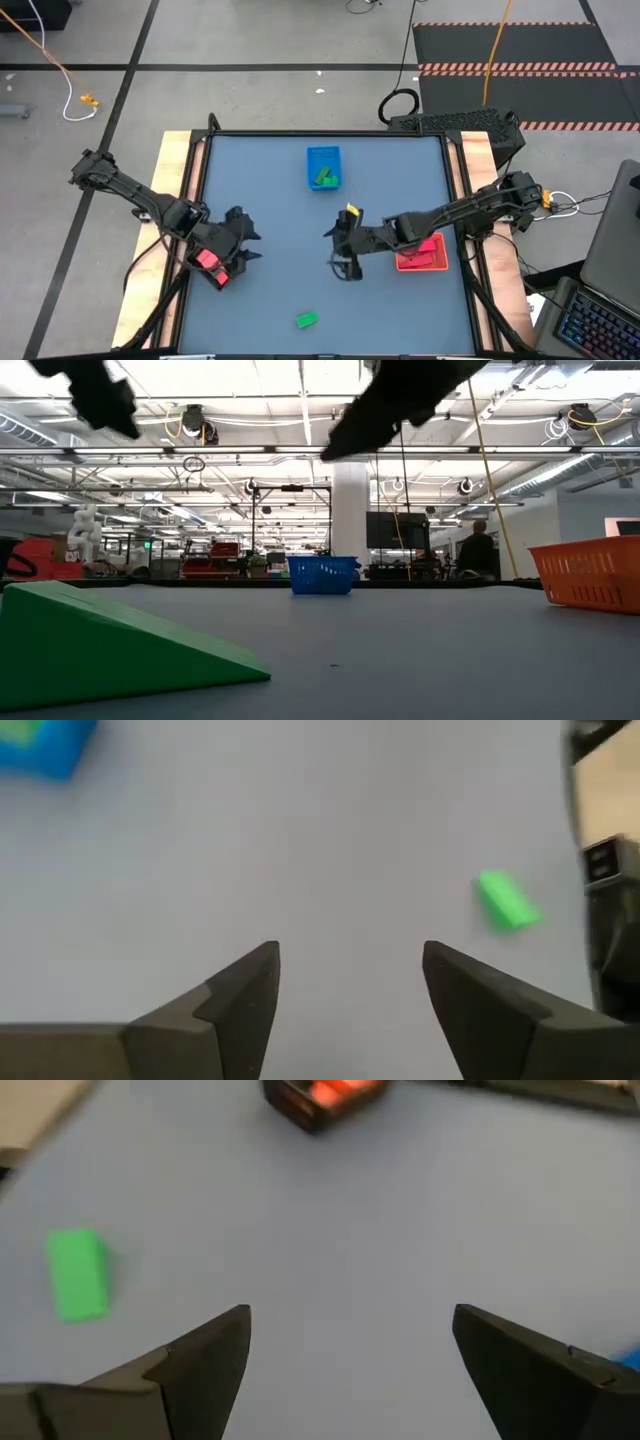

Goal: Sort & place blocks by color
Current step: Put the green block into the blue bin

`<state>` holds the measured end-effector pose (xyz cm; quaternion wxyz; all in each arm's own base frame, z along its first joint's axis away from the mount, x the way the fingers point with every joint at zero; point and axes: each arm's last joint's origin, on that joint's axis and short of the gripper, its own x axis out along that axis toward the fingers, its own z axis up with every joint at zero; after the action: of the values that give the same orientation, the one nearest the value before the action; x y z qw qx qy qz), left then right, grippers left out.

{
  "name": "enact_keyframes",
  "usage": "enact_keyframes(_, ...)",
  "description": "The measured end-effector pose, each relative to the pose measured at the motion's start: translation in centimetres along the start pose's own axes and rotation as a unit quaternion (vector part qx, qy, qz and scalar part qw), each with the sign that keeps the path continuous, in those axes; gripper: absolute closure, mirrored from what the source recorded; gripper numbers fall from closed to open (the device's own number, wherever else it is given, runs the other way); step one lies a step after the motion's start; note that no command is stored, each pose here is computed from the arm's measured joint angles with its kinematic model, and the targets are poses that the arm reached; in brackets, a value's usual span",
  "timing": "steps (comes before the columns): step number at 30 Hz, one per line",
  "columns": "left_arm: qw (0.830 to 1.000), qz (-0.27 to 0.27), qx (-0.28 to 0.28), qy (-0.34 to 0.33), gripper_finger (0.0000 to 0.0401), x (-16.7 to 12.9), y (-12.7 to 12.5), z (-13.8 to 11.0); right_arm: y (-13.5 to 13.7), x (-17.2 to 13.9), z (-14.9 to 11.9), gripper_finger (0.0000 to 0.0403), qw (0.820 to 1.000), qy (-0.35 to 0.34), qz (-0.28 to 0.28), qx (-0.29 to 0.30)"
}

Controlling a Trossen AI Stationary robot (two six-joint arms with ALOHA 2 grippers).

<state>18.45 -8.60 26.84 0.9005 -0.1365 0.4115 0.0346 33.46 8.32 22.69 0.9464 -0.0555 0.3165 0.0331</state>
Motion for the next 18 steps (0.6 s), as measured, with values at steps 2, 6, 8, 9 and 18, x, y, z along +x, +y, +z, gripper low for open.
enact_keyframes(2,0.999,-0.009,0.023,-0.027,0.0159,0.0,-0.3,0.5,0.8,-0.1,0.3,0.0064,1.000,-0.017,0.010,-0.014)
enact_keyframes(6,0.996,0.036,0.051,-0.062,0.0164,0.0,-0.1,0.7,2.2,-0.4,0.6,0.0064,0.999,-0.038,0.026,-0.017)
enact_keyframes(8,0.993,0.061,0.056,-0.080,0.0164,-0.1,0.0,0.9,2.9,-0.6,0.8,0.0064,0.998,-0.049,0.034,-0.013)
enact_keyframes(9,0.992,0.068,0.056,-0.092,0.0164,-0.1,0.0,1.0,3.3,-0.7,0.8,0.0064,0.998,-0.054,0.039,-0.012)
enact_keyframes(18,0.983,0.065,0.066,-0.160,0.0162,0.1,-0.8,2.3,7.8,2.0,-0.2,0.0064,0.995,-0.063,0.082,-0.010)
